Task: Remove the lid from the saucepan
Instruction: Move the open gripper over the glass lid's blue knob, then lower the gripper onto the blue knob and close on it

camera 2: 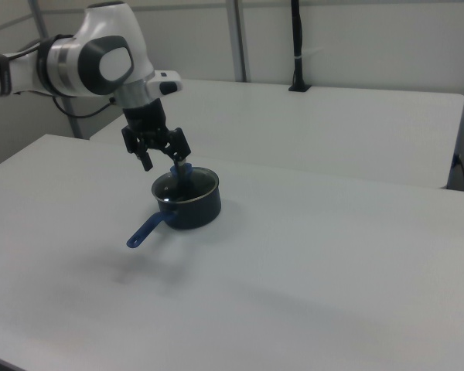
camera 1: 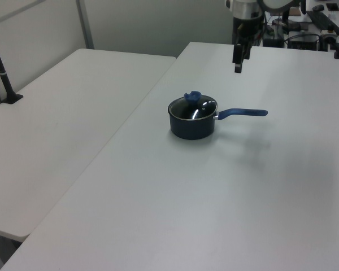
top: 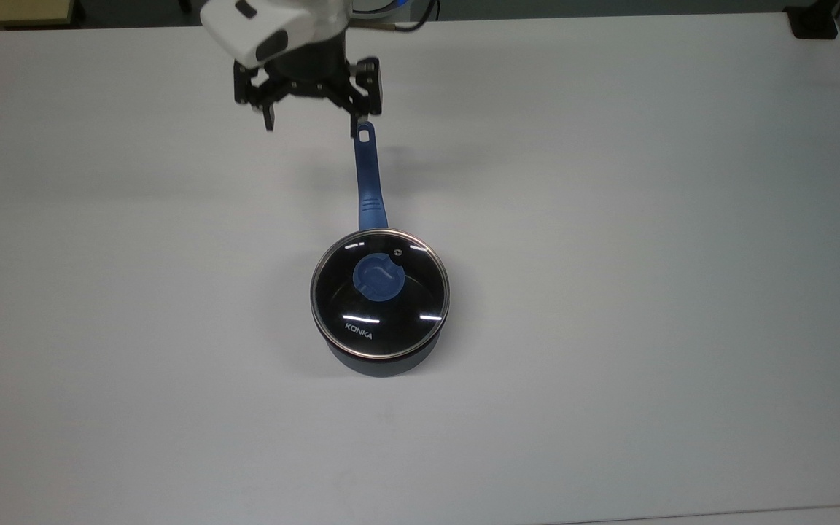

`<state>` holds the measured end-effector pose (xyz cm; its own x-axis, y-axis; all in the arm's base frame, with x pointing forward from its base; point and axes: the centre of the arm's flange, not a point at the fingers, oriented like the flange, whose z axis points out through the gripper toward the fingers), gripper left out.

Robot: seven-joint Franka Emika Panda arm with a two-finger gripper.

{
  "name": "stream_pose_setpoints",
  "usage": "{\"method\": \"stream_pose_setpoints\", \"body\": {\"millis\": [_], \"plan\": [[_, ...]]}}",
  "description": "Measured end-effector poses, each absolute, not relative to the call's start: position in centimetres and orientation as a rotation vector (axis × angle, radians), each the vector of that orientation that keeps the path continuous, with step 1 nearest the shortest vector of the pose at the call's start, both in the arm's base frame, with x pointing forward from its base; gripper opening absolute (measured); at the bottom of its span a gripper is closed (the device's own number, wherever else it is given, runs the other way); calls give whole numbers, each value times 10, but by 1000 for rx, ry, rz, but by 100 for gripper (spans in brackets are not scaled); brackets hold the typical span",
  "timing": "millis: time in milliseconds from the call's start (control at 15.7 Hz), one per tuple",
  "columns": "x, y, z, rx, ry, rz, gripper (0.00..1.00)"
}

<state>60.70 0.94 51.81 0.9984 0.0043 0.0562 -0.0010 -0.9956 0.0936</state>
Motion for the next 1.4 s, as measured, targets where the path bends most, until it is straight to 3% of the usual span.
{"method": "stream_pose_setpoints", "body": {"millis": [319, 893, 1403], "plan": [[644, 19, 497, 3037, 23, 103, 100], [691, 60, 473, 3073, 114, 375, 100], [707, 64, 453, 2932, 737, 366, 96]]}}
